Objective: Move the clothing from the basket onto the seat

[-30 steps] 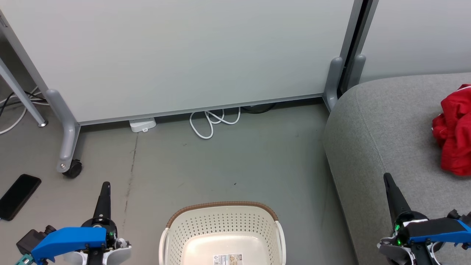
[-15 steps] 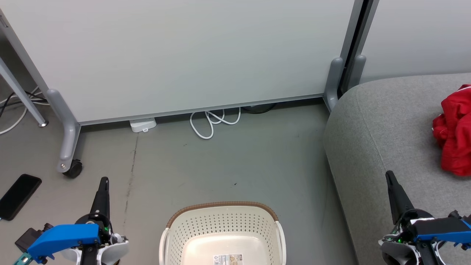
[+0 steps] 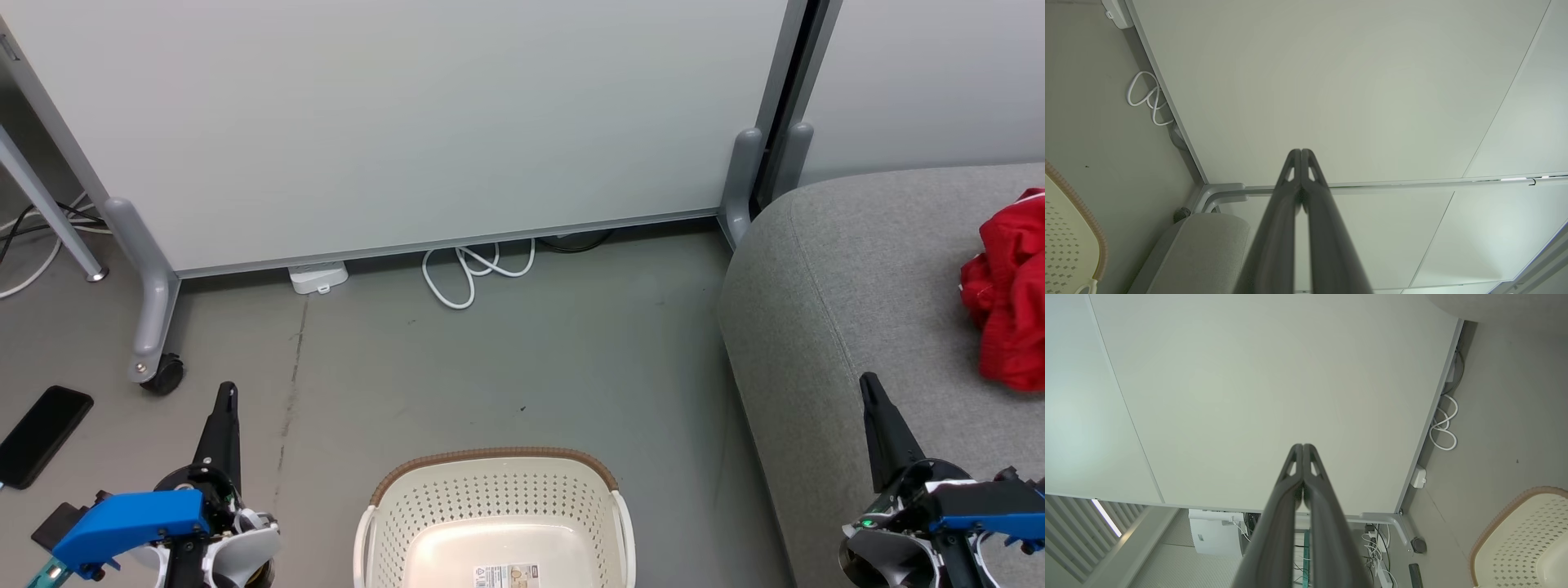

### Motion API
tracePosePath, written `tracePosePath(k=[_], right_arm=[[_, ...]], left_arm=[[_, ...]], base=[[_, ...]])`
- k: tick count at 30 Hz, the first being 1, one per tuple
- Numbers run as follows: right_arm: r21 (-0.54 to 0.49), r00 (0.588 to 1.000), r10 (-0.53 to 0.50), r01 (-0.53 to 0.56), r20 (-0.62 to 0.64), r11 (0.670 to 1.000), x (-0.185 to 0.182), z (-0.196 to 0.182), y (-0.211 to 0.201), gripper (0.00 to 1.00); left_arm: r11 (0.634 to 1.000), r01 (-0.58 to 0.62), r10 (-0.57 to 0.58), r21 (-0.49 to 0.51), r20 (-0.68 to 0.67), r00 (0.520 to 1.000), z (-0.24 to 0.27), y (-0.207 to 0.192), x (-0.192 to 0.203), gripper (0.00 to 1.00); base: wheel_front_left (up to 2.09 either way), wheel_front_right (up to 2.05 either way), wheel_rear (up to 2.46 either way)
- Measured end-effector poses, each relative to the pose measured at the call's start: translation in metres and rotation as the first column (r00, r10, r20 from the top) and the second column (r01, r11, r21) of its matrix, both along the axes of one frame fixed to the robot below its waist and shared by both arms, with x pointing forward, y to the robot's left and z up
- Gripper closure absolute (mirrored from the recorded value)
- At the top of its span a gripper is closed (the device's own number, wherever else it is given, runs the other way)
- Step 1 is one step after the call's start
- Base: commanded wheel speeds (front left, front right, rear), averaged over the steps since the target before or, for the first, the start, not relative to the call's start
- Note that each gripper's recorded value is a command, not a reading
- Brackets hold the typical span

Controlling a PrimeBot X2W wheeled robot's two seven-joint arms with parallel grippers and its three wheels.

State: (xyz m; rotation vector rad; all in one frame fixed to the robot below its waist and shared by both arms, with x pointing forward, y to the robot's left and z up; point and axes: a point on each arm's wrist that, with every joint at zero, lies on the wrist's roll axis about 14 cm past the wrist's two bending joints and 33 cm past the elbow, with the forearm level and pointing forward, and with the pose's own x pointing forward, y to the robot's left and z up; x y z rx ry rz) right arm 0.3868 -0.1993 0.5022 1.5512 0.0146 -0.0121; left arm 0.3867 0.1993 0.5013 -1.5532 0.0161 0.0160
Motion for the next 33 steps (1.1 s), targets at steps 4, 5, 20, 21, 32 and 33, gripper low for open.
tracePosePath(k=[4,5,20,21,32,33], right_arm=[[0.023,1.0,-0.002,0.002,0.004,1.0,0.0002,0.001,-0.0006,1.0],[0.023,1.0,-0.002,0.002,0.005,1.0,0.0003,0.0011,-0.0005,1.0],[0.023,1.0,-0.002,0.002,0.007,1.0,0.0008,0.0018,-0.0006,1.0],[0.023,1.0,-0.002,0.002,0.007,1.0,0.0008,0.0018,-0.0006,1.0],[0.023,1.0,-0.002,0.002,0.007,1.0,0.0008,0.0018,-0.0006,1.0],[0.023,1.0,-0.002,0.002,0.007,1.0,0.0008,0.0018,-0.0006,1.0]], left_arm=[[1.0,0.0,0.0,-0.022,0.008,1.0,0.0021,0.0004,0.0006,1.0],[1.0,0.0,0.0,-0.021,0.009,1.0,0.0025,0.0004,0.0008,1.0],[1.0,0.0,0.0,-0.021,0.009,1.0,0.0026,0.0004,0.0009,1.0],[1.0,0.0,0.0,-0.021,0.009,1.0,0.0026,0.0004,0.0009,1.0],[1.0,0.0,0.0,-0.021,0.009,1.0,0.0026,0.0004,0.0009,1.0],[1.0,0.0,0.0,-0.021,0.009,1.0,0.0026,0.0004,0.0009,1.0]], base=[[0.0,0.0,0.0],[0.0,0.0,0.0],[0.0,0.0,0.0],[0.0,0.0,0.0],[0.0,0.0,0.0],[0.0,0.0,0.0]])
